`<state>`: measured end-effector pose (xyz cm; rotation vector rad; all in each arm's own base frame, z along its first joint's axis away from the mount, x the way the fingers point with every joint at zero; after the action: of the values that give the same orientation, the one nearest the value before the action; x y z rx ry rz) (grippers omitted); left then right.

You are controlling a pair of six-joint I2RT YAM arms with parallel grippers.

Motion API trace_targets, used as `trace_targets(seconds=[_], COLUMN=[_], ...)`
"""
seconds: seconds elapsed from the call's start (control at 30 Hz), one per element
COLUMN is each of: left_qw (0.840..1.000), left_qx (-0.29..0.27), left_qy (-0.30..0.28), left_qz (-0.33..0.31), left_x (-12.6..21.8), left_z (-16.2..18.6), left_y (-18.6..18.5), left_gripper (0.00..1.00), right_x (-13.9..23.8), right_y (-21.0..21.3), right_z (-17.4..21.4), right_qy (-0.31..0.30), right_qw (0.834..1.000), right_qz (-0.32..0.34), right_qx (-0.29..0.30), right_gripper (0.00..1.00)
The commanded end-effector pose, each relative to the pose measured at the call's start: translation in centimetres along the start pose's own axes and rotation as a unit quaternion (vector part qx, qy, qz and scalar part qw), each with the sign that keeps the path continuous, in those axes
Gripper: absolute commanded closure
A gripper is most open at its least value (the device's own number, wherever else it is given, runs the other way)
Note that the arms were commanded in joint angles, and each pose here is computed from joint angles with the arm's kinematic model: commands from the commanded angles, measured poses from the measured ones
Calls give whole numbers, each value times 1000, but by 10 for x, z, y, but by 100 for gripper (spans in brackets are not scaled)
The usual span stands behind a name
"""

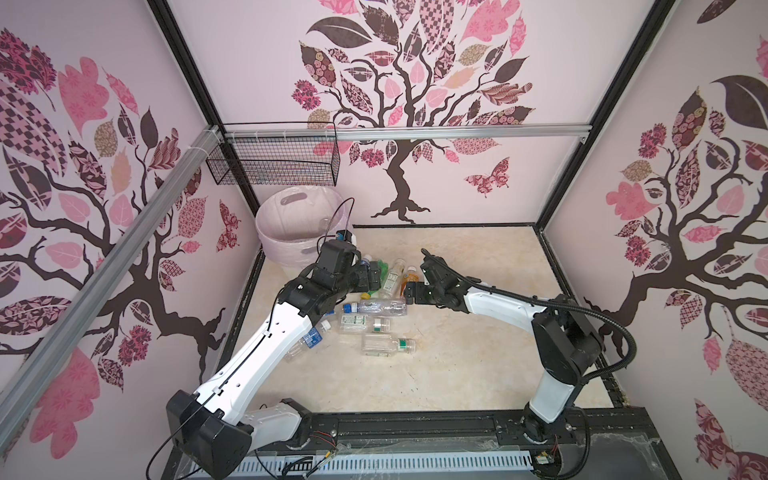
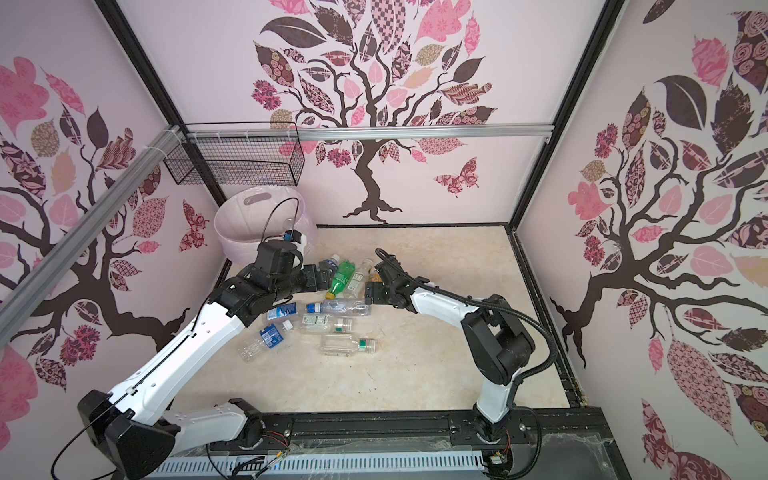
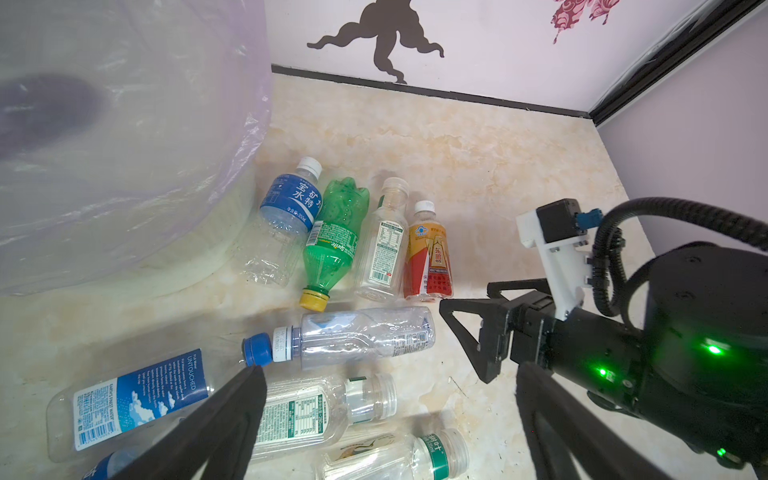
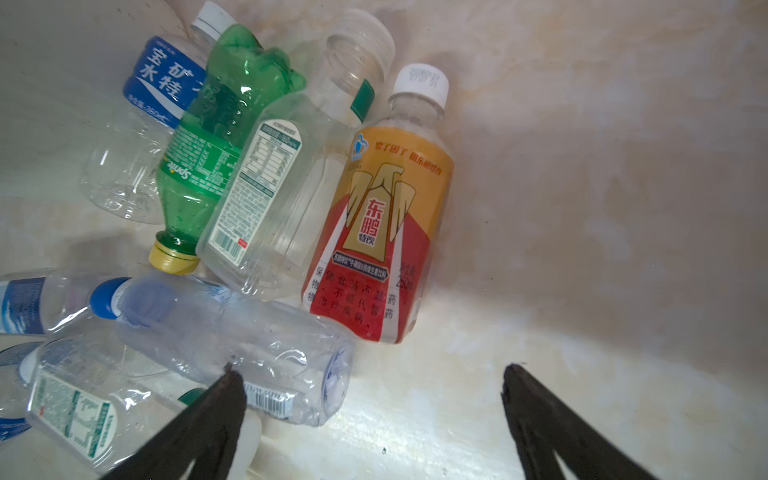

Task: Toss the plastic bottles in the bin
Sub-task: 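Lower the right gripper onto the red-and-yellow Dongpeng bottle while the left returns, then close the right gripper around the Dongpeng bottle's body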

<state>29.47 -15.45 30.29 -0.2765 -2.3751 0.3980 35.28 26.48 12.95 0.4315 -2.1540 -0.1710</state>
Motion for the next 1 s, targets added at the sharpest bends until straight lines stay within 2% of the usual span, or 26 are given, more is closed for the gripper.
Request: trace_targets(seconds=[0.0, 0.43, 0.97], left_qw=[1000, 1000, 1000], left_qx=[-8, -7, -6], left_qy=[-4, 8, 16], left_qz=[15, 14, 10], left_x=[-2, -11, -15], left_z=[4, 6, 6], left_y=[-2, -4, -7], left_gripper=[3, 3, 3], right_x=[-15, -50, -47], right_y=[3, -6, -24], right_z=[-9, 5, 16], right_qy=[-4, 26, 38], right_qw=[1000, 999, 998], right_qz=[8, 35, 44], right_qx=[-13, -13, -19], right_gripper=[5, 15, 29])
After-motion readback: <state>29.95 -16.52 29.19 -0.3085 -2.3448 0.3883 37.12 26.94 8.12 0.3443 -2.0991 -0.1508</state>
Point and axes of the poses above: each gripper's point midway between its finger pads, its own x axis back along the fingers, its own y axis along the line the jaws close on, z = x × y, the point moved 5 cm from there along x, back along the fingers, and after that the axes turned 6 degrees about x, right-handed, at the moved point
